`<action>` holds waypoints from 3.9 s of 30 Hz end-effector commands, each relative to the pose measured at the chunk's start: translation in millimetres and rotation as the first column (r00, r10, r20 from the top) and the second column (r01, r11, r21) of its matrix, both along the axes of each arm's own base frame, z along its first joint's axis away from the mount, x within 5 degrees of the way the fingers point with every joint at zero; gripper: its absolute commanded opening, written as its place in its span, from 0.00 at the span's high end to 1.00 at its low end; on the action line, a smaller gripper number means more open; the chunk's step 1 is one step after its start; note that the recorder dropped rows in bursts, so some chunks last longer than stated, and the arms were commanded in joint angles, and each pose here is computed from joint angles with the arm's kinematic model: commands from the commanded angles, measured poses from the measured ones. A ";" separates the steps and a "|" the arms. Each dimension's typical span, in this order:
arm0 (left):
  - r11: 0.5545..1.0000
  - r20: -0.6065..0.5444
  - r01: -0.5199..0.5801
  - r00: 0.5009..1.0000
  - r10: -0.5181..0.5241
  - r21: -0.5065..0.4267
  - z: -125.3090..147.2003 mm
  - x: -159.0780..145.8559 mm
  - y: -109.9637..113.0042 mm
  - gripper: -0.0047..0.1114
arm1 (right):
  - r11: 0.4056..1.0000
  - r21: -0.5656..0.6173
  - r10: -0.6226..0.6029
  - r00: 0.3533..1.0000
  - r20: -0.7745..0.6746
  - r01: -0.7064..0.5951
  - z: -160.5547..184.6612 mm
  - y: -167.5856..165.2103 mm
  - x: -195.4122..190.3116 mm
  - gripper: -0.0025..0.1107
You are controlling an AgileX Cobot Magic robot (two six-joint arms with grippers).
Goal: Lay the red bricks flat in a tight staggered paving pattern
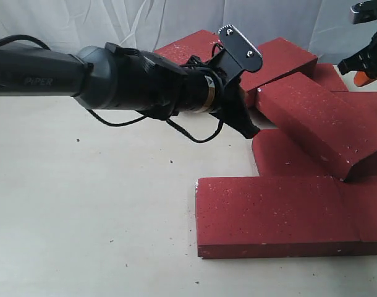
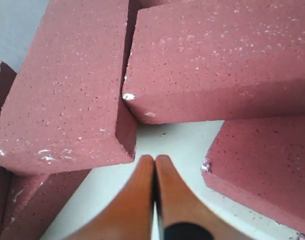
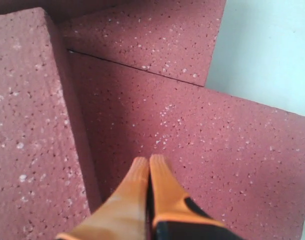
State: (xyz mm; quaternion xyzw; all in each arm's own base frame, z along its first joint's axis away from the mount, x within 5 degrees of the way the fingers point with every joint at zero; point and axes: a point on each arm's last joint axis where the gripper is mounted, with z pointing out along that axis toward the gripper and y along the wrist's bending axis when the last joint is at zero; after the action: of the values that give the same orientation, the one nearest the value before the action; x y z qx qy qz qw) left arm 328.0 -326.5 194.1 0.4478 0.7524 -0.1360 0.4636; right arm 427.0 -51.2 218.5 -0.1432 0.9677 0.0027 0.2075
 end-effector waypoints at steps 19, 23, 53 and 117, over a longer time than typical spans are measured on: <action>0.907 -0.129 -0.045 0.986 0.108 0.419 28.5 2.2 30.8 0.96 | 1.000 -0.001 -0.004 1.000 0.018 0.004 0.0 -2.0 2.7 0.99; 0.986 -0.187 0.072 0.981 -0.044 0.148 36.6 -9.9 -0.8 0.96 | 1.000 -0.005 0.018 1.000 0.007 -0.018 -0.6 -0.1 1.9 0.99; 0.979 -0.215 0.198 0.959 -0.183 0.051 -11.6 -7.0 -101.1 0.96 | 0.989 0.077 0.141 0.973 -0.186 -0.128 -20.2 15.7 -9.1 0.99; 0.961 -0.322 -0.141 0.922 0.216 0.239 -1.2 -91.5 114.6 0.96 | 0.745 0.071 0.667 0.742 -0.068 -0.663 -37.4 314.3 -47.0 0.99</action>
State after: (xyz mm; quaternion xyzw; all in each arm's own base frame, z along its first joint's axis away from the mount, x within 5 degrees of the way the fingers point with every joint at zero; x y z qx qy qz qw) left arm 224.8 -219.0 183.9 0.4127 0.8751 -0.0836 0.2384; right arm 385.0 257.6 183.8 -0.4814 0.8558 0.0886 0.1673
